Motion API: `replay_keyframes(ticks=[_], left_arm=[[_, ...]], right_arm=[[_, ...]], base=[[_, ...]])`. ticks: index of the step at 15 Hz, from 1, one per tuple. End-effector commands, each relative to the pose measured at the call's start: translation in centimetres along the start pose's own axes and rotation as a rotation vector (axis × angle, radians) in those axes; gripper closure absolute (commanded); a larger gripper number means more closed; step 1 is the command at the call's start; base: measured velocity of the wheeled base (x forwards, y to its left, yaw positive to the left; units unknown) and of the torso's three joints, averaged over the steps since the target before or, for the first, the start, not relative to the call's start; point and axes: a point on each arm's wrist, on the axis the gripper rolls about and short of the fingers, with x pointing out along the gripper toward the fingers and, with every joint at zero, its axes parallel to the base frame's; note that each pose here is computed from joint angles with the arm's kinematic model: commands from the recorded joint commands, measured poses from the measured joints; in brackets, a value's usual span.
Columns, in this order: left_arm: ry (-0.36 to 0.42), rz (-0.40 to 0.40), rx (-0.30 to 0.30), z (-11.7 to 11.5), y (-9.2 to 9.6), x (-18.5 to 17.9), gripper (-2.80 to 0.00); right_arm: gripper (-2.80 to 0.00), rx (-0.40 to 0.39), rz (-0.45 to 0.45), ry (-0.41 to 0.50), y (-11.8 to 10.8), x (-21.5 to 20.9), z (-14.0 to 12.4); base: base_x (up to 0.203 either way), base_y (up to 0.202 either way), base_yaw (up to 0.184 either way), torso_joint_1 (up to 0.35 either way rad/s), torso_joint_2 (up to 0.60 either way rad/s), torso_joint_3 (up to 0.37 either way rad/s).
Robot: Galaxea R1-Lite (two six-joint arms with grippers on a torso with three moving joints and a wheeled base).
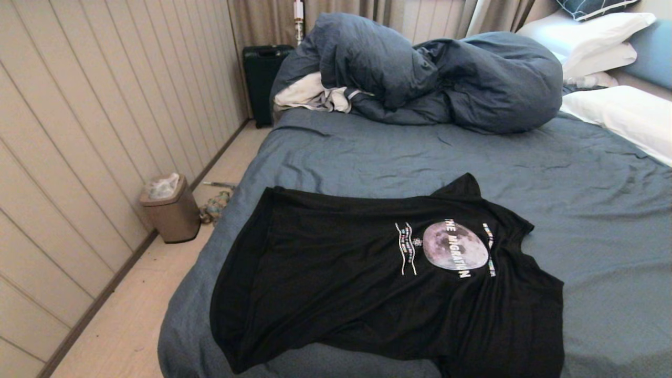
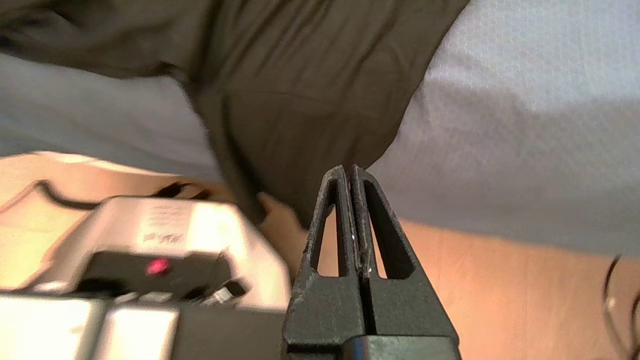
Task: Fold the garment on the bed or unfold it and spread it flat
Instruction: Fold the black T-shirt
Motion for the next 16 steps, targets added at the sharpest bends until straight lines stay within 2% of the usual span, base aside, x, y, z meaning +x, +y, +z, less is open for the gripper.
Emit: replay_keyframes(ticks=[1, 3, 5, 6, 7, 9, 11, 14, 15, 16], left_arm=[[-0.05, -0.012, 0.032, -2.4, 0.0, -0.3, 0.0], [-0.093, -0.01, 0.066, -3.2, 0.0, -0.5, 0.0], [-0.158, 0.015, 0.118, -3.8, 0.1, -0.9, 0.0], [-0.203, 0.052, 0.169, -4.5, 0.1, -1.0, 0.0], [-0.232, 0.08, 0.192, -4.8, 0.2, -1.0, 0.0], [-0.256, 0.1, 0.147, -4.9, 0.3, -0.8, 0.0], [-0.26, 0.093, 0.124, -4.9, 0.2, -0.8, 0.0], [-0.262, 0.087, 0.112, -4.9, 0.2, -0.9, 0.0], [-0.262, 0.087, 0.112, -4.9, 0.2, -0.9, 0.0], [-0.262, 0.087, 0.112, -4.9, 0.2, -0.9, 0.0]], right_arm=[[0.0, -0.052, -0.001, -0.137, -0.2, 0.9, -0.7], [0.0, -0.075, 0.007, -0.209, -0.3, 1.3, -0.8], [0.0, -0.073, -0.024, -0.215, -0.4, 1.4, -0.8], [0.0, -0.104, -0.098, -0.215, -0.5, 1.4, -0.8], [0.0, -0.143, -0.178, -0.207, -0.7, 1.4, -0.8], [0.0, -0.15, -0.313, -0.174, -1.0, 1.5, -1.2], [0.0, -0.092, -0.318, -0.152, -1.0, 1.6, -1.5], [0.0, 0.104, -0.293, -0.182, -1.0, 1.6, -1.5], [0.0, 0.133, -0.252, -0.184, -1.0, 1.6, -1.6], [0.0, 0.116, -0.215, -0.171, -0.9, 1.9, -2.0]], base=[[0.0, 0.0, 0.0, 0.0, 0.0, 0.0], [0.0, 0.0, 0.0, 0.0, 0.0, 0.0], [0.0, 0.0, 0.0, 0.0, 0.0, 0.0], [0.0, 0.0, 0.0, 0.0, 0.0, 0.0], [0.0, 0.0, 0.0, 0.0, 0.0, 0.0], [0.0, 0.0, 0.0, 0.0, 0.0, 0.0], [0.0, 0.0, 0.0, 0.0, 0.0, 0.0], [0.0, 0.0, 0.0, 0.0, 0.0, 0.0], [0.0, 0.0, 0.0, 0.0, 0.0, 0.0], [0.0, 0.0, 0.0, 0.0, 0.0, 0.0]])
